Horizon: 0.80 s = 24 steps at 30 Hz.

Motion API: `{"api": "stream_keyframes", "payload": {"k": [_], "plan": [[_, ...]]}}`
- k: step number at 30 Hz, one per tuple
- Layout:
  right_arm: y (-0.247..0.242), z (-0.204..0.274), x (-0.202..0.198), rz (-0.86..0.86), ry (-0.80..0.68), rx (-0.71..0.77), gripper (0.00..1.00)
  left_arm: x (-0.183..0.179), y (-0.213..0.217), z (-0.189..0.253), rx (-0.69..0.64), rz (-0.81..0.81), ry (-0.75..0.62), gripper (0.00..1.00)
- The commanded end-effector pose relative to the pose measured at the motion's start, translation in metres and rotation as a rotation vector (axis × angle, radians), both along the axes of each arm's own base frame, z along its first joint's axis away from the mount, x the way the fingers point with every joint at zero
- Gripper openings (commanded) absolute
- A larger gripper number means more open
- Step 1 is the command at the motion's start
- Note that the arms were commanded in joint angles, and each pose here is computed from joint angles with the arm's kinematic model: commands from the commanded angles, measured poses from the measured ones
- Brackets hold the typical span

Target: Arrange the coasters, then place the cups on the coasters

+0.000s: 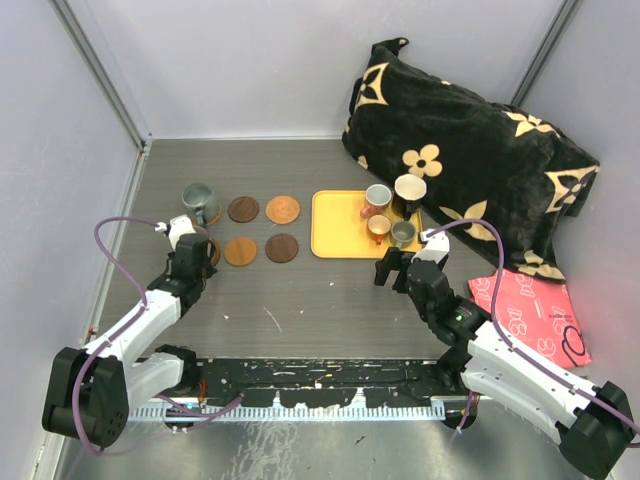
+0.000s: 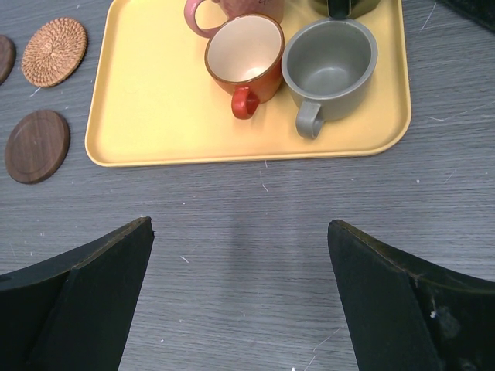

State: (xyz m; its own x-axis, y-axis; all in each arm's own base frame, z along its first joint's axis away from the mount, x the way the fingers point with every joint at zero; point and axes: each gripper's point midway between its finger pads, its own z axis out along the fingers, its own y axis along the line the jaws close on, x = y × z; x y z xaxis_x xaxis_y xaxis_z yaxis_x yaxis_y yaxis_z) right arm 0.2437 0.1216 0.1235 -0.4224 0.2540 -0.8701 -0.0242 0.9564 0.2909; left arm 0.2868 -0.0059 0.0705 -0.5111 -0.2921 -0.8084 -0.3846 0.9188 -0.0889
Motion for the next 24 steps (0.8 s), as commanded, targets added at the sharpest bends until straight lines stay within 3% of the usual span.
{"api": "stream_keyframes", "payload": {"k": [1, 10, 18, 24], "plan": [[0.0022, 0.015, 0.0054, -0.013, -0.053, 0.047, 1.0, 0.0223, -0.0008, 0.0413, -0.031, 0.031, -0.139, 0.16], [0.0018, 0.0162, 0.0048, -0.013, -0.058, 0.051, 1.0, 0.0199, 0.0009, 0.0402, -0.029, 0.041, -0.134, 0.23], [0.0019, 0.0173, 0.0049, -0.013, -0.061, 0.054, 1.0, 0.0193, 0.0015, 0.0397, -0.029, 0.045, -0.125, 0.35], [0.0019, 0.0188, 0.0047, -0.012, -0.063, 0.057, 1.0, 0.0137, 0.0033, 0.0381, -0.033, 0.06, -0.114, 0.37]]}}
